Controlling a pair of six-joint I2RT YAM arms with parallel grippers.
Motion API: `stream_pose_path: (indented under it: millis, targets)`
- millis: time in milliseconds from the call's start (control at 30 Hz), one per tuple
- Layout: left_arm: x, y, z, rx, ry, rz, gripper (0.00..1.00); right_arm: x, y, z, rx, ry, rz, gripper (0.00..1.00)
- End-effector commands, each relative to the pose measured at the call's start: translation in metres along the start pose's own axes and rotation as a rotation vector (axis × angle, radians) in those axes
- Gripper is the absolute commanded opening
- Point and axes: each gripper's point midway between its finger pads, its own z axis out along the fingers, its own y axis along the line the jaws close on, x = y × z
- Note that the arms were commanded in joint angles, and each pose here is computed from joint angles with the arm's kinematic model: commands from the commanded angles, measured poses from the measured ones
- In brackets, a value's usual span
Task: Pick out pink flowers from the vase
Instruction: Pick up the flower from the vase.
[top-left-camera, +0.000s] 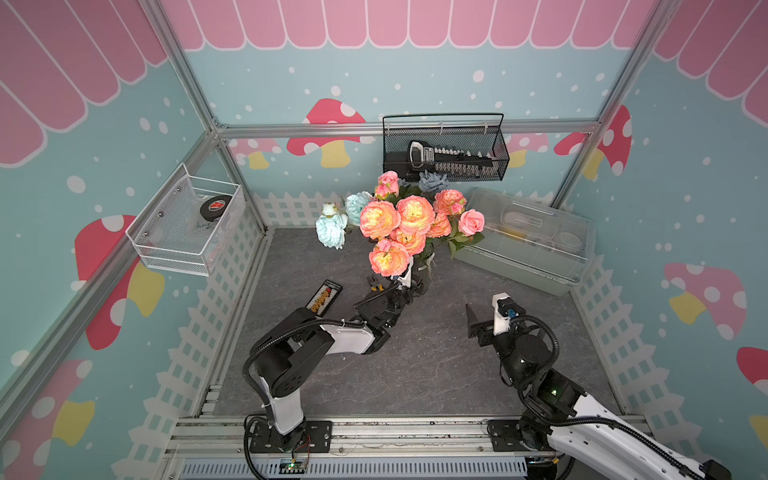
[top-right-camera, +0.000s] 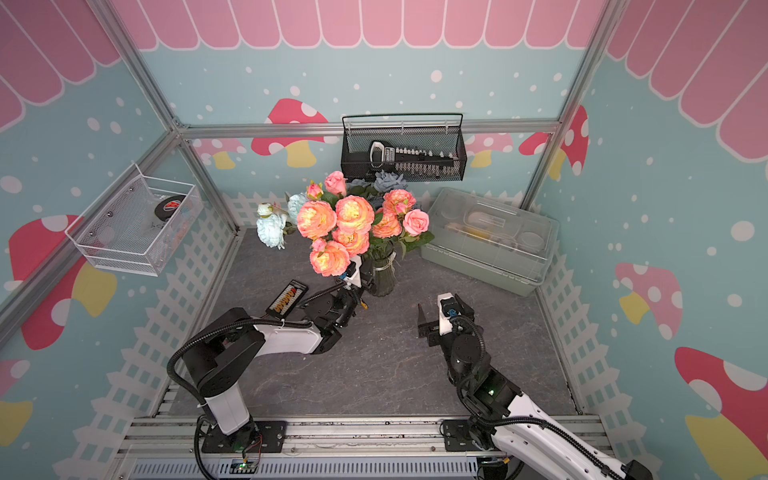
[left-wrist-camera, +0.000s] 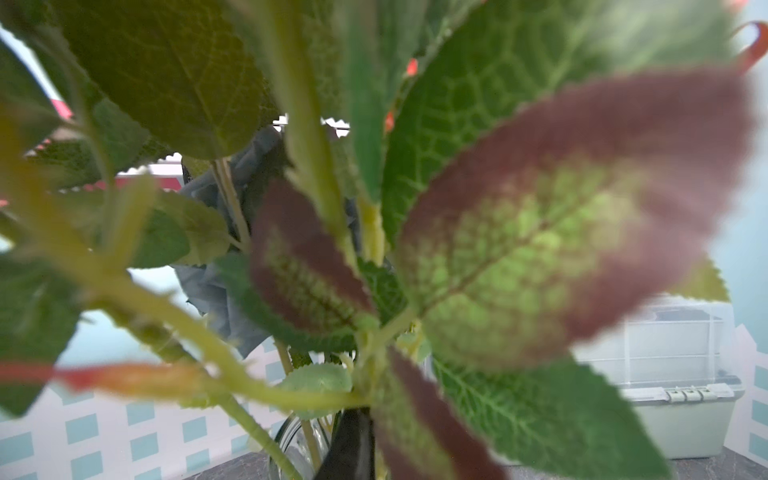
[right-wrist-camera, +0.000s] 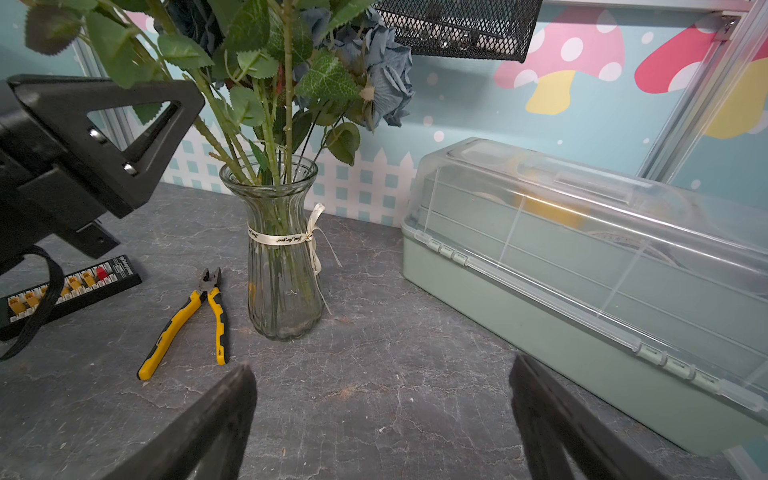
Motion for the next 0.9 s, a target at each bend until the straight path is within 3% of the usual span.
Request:
stream_pose_path:
  millis: [0,867]
  targets:
    - [-0.020,-0.001,-0.002,0.005,-0.039,0.000,0.00,0.005,0.001,0.000,-0.004,0.006,0.007,0.94]
    - [-0.086,-0.010,0.004,0.123,0.052,0.091,0.00,0.007,0.004,0.001,-0.022,0.005,0.013,0.94]
